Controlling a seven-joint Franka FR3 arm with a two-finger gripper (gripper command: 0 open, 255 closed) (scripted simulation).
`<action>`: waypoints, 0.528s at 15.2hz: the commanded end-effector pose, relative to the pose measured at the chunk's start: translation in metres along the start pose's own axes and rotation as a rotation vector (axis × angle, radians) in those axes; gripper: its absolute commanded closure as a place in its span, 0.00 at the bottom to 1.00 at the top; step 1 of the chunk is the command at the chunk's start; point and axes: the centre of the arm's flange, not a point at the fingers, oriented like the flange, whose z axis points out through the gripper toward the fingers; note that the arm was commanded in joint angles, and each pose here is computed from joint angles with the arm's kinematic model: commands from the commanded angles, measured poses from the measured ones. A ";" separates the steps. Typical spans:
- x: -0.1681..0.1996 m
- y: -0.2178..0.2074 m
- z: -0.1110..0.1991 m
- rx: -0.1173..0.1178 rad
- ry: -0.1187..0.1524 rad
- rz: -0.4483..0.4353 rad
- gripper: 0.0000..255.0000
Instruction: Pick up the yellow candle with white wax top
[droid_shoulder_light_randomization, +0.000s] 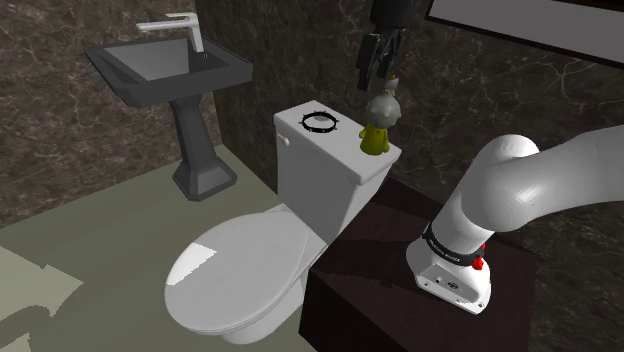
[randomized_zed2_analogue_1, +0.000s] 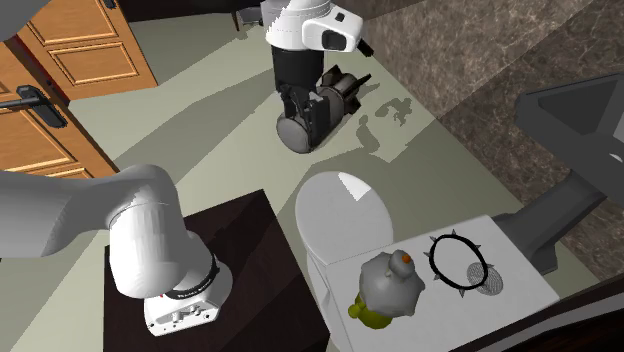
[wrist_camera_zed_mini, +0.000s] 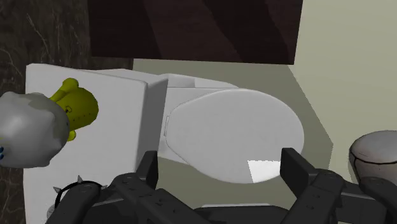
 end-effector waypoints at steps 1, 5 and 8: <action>0.000 0.000 0.000 0.000 0.000 0.000 0.00; 0.002 0.044 0.016 -0.041 0.000 -0.025 0.00; 0.005 0.077 0.027 -0.072 0.000 -0.043 0.00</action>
